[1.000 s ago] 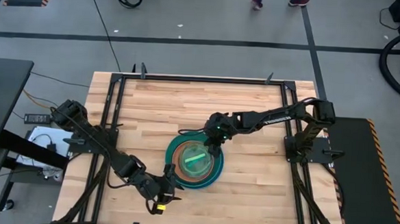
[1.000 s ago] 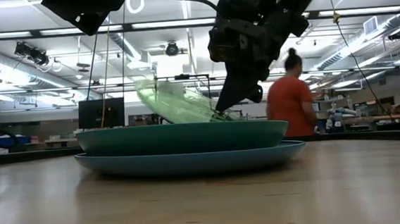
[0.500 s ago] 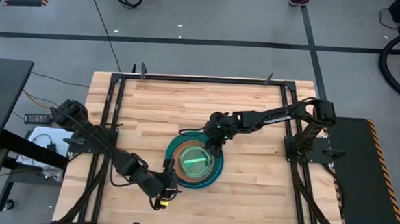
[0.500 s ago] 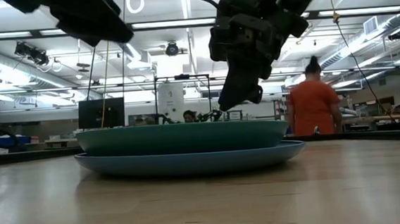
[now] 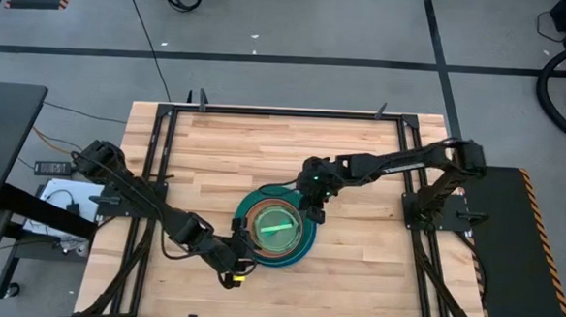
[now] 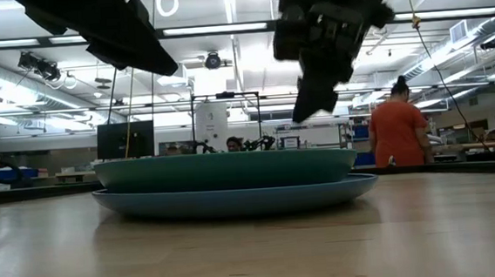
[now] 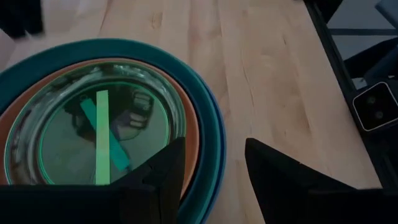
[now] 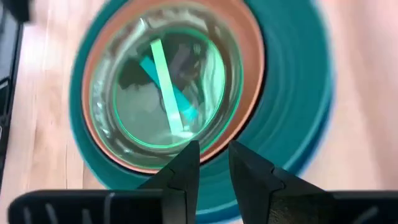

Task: Stack plastic plates
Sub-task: Return to Home Position

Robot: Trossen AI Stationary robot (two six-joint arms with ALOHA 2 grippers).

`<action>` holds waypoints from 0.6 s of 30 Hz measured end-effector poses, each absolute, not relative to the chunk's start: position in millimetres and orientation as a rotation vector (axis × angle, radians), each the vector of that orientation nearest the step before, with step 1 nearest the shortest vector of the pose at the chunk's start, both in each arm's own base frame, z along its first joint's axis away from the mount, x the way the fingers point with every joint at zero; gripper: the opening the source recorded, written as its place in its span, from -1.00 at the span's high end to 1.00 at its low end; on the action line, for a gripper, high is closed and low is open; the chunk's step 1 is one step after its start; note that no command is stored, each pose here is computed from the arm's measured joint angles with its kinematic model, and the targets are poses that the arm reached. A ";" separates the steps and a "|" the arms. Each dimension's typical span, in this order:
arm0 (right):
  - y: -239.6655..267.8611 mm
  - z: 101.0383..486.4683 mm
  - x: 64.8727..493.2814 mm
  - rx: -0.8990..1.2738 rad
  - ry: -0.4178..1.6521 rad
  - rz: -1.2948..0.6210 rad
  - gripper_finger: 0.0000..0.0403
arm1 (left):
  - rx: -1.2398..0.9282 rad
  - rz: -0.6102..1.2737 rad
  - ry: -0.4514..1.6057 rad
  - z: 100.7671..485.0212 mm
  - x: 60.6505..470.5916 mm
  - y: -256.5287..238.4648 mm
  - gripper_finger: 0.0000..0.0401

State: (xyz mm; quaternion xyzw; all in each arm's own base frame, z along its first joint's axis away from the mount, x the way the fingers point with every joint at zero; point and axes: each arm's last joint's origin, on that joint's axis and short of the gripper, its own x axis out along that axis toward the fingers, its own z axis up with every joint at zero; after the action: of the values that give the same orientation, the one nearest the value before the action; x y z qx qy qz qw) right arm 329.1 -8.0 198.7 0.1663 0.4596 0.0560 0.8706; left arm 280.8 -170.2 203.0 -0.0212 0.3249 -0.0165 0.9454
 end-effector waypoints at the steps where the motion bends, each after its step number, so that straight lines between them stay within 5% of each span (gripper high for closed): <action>1: -7.2 205.1 326.0 0.330 0.948 0.107 0.53 | -0.045 -0.031 0.666 202.7 280.5 -170.0 0.12; 18: 0.8 294.1 239.5 0.122 0.599 -0.105 0.53 | 0.086 -0.006 0.651 228.7 264.8 -154.1 0.12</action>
State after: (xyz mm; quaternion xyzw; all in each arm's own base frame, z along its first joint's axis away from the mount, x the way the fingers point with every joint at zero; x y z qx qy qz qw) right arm 239.5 0.8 294.1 0.0602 0.2949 -0.0517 0.9522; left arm 264.8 -154.1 228.7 0.0424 0.3195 -0.0030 0.9466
